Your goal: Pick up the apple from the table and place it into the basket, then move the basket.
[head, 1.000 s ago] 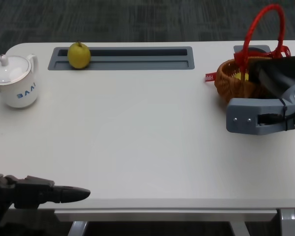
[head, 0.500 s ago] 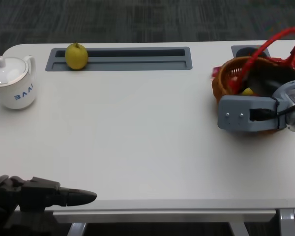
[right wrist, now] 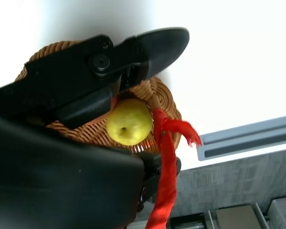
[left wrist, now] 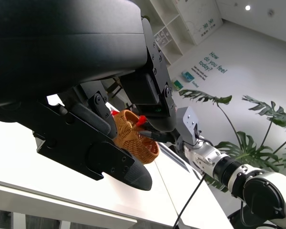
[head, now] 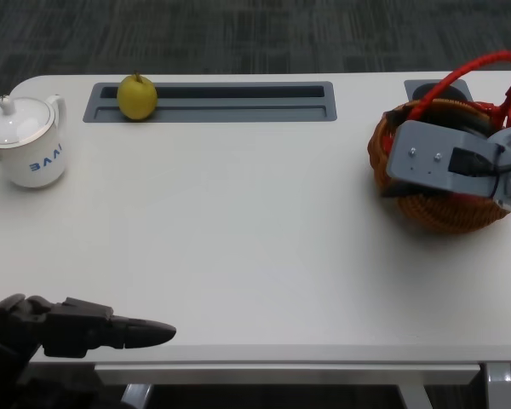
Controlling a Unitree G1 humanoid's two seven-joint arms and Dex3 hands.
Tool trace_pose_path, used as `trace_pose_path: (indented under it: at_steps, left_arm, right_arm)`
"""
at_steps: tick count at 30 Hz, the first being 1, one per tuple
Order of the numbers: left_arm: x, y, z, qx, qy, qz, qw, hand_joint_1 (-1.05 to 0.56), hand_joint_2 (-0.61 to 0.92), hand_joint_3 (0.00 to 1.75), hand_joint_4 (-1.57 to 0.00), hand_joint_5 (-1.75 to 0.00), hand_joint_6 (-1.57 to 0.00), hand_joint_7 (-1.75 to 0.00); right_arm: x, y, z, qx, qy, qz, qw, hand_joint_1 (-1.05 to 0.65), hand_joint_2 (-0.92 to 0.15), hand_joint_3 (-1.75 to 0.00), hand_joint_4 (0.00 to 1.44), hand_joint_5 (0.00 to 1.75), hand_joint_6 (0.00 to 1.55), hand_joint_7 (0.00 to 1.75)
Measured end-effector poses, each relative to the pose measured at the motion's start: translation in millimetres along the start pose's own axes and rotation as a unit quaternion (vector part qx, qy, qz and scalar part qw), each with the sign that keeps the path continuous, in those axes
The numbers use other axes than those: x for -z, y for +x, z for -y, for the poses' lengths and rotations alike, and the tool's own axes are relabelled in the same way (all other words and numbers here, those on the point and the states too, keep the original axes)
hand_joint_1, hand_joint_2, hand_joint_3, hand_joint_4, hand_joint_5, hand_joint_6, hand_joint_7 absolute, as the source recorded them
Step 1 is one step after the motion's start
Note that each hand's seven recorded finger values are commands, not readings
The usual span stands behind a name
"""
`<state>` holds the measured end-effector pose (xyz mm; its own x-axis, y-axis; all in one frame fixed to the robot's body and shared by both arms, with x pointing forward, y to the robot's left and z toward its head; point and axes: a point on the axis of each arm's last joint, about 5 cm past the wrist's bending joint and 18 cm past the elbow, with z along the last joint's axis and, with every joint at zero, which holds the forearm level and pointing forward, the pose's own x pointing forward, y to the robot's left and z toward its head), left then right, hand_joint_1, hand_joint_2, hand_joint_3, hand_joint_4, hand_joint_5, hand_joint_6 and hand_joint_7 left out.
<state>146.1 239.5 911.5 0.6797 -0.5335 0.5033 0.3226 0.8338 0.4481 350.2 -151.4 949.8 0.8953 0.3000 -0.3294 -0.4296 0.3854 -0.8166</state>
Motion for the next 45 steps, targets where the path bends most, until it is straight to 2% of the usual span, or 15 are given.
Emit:
trace_pose_path:
  at_steps: [5, 9, 18, 24, 30, 36, 41, 45]
  left_arm:
    - [0.3, 5, -2.6, 0.012, -0.005, -0.009, 1.000, -0.59, 0.79, 0.01, -1.08, 0.00, -0.94, 0.00]
    - [2.4, 12, -5.9, 0.021, -0.006, -0.003, 1.000, -0.58, 0.79, 0.00, -1.07, 0.00, -0.92, 0.00]
    - [10.2, 27, -11.6, 0.029, -0.003, 0.007, 1.000, -0.61, 0.81, 0.00, -1.03, 0.00, -0.91, 0.00]
    - [17.8, 33, -8.5, 0.030, -0.018, 0.012, 0.999, -0.62, 0.81, 0.00, -1.01, 0.00, -0.91, 0.00]
    - [21.0, 39, -9.8, 0.037, -0.020, 0.017, 0.999, -0.60, 0.81, 0.00, -1.01, -0.01, -0.91, 0.00]
    - [22.7, 42, -12.1, 0.046, -0.021, 0.019, 0.999, -0.59, 0.81, 0.00, -1.01, -0.01, -0.91, 0.00]
    - [27.0, 47, -14.0, 0.052, -0.024, 0.019, 0.998, -0.60, 0.79, 0.00, -0.96, 0.00, -0.87, 0.00]
    - [32.2, 51, -13.3, 0.048, -0.033, 0.019, 0.998, -0.59, 0.77, 0.00, -0.91, 0.00, -0.82, 0.00]
  right_arm:
    - [7.4, -4.2, 5.0, -0.010, 0.050, 0.019, 0.998, -0.93, -0.82, 0.00, 0.14, 0.03, 0.14, 0.03]
    - [21.6, -11.6, 4.6, 0.000, 0.068, 0.038, 0.997, -1.00, -0.86, -0.01, 0.25, 0.05, 0.21, 0.03]
    - [61.5, -40.8, -14.1, 0.059, 0.095, 0.111, 0.988, -0.95, -0.90, -0.01, 0.35, 0.04, 0.29, 0.02]
    - [75.2, -58.2, -25.2, 0.092, 0.110, 0.149, 0.978, -0.92, -0.90, 0.00, 0.35, 0.01, 0.32, 0.02]
    - [88.8, -74.0, -36.2, 0.121, 0.159, 0.153, 0.968, -0.89, -0.87, 0.00, 0.39, 0.02, 0.37, 0.02]
    - [89.7, -86.7, -47.0, 0.126, 0.171, 0.178, 0.961, -0.86, -0.86, 0.00, 0.42, 0.01, 0.39, 0.01]
    - [71.8, -103.4, -69.3, 0.129, 0.186, 0.267, 0.937, -0.81, -0.85, 0.00, 0.44, 0.01, 0.40, 0.01]
    - [56.2, -109.8, -83.6, 0.128, 0.204, 0.311, 0.919, -0.78, -0.85, 0.00, 0.45, 0.01, 0.42, 0.01]
